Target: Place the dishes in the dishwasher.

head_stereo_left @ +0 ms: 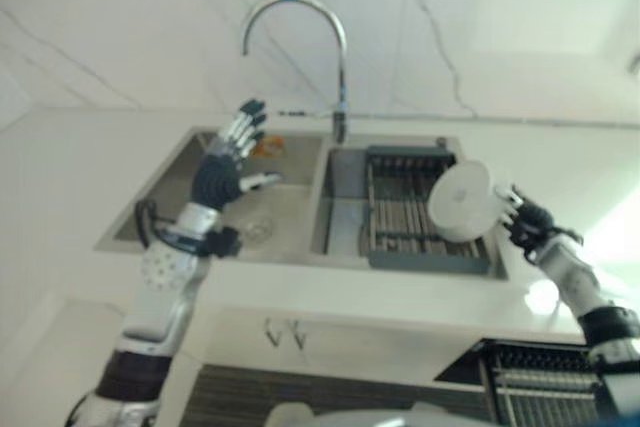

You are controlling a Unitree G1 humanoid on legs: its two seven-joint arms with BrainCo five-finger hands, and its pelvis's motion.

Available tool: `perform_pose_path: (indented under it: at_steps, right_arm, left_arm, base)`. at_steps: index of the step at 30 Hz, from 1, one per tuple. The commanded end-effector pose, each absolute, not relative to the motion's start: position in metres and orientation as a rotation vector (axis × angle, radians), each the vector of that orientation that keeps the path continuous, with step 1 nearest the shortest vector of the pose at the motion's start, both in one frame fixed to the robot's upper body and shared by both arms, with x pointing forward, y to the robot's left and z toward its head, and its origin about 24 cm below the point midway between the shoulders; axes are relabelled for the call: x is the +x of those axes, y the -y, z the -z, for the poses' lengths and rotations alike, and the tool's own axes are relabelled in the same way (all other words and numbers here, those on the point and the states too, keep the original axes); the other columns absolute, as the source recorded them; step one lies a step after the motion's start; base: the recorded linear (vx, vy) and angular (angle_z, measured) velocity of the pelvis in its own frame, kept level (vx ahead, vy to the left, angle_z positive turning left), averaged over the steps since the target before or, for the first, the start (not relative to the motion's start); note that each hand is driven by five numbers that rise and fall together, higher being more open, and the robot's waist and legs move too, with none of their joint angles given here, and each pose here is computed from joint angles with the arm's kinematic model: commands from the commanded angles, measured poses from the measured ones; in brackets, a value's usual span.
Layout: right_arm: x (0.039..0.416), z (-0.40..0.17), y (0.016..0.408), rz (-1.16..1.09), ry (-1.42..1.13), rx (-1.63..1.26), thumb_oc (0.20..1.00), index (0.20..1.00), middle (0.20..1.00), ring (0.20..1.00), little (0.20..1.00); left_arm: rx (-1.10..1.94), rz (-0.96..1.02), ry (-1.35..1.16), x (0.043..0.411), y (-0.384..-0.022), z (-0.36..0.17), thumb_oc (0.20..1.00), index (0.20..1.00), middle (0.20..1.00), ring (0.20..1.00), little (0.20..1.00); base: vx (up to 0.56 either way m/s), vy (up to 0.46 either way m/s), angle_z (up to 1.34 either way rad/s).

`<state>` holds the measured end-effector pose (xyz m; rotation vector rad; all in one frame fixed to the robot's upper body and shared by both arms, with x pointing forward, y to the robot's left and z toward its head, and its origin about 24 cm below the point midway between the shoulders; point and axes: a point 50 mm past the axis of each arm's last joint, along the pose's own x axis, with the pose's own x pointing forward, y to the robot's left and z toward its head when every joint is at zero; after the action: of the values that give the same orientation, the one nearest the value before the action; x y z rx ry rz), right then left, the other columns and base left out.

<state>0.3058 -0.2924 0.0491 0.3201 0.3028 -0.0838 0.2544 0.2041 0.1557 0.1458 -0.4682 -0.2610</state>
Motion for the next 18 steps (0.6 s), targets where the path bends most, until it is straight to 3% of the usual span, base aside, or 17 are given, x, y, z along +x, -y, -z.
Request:
perform_pose_path:
  at_steps: [1,18]
  right_arm:
    - [0.3293,-0.0782,0.2834,0.01,-0.234,0.293,1.0,1.0,1.0,1.0,1.0]
    - [0.334,-0.0854,0.2921,-0.002,-0.304,0.187,1.0,1.0,1.0,1.0,1.0]
  left_arm:
    - [0.141,0.324,0.574,0.2556,-0.1951,-0.1809,1.0,1.0,1.0,1.0,1.0]
    - [0.141,0.323,0.561,0.2572,-0.1926,-0.1797,1.0,1.0,1.0,1.0,1.0]
  base:
    - [0.0,0.0,0.0]
    - [0.0,0.0,0.0]
